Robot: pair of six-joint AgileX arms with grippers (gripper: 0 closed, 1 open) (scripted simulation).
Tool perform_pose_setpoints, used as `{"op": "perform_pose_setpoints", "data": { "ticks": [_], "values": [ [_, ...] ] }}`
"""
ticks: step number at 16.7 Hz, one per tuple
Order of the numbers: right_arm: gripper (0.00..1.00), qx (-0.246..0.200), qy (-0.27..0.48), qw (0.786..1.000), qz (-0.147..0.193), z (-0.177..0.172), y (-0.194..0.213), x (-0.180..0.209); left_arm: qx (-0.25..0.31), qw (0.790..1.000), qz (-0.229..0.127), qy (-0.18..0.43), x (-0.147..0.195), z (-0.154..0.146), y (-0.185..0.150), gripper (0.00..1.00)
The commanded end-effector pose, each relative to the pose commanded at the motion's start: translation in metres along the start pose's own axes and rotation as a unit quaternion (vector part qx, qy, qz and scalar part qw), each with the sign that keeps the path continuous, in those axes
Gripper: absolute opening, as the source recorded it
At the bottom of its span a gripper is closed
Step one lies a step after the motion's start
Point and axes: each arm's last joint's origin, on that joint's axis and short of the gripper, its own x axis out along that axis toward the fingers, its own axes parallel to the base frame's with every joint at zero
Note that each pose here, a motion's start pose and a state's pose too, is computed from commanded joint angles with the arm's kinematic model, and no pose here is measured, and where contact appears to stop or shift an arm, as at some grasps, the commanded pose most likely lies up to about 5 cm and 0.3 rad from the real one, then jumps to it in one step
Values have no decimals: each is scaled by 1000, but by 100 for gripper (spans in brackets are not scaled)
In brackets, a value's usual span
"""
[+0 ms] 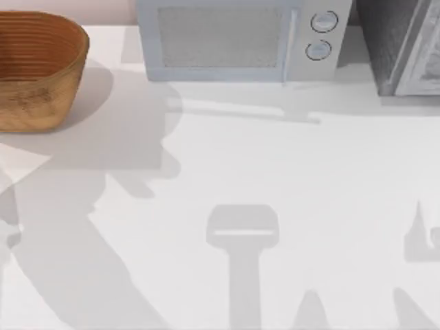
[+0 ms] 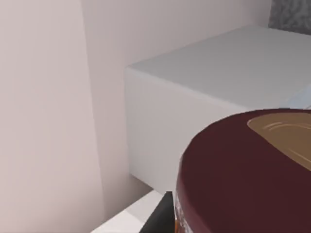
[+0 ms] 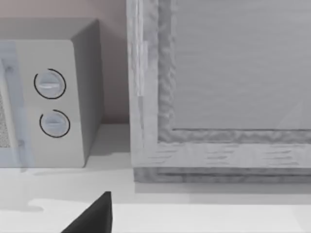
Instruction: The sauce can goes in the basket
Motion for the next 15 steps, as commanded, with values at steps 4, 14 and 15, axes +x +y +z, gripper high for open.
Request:
{"op": "perform_pose_setpoints", "data": {
  "ticks": [4,14,15],
  "values": [
    [100,0,0,1000,0,0,0,0,-1,1000,1,1,30,-12,2,0],
    [100,0,0,1000,0,0,0,0,-3,1000,2,0,55,-21,1,15],
    [100,0,0,1000,0,0,0,0,-3,1000,2,0,55,-21,1,23]
  ]
}}
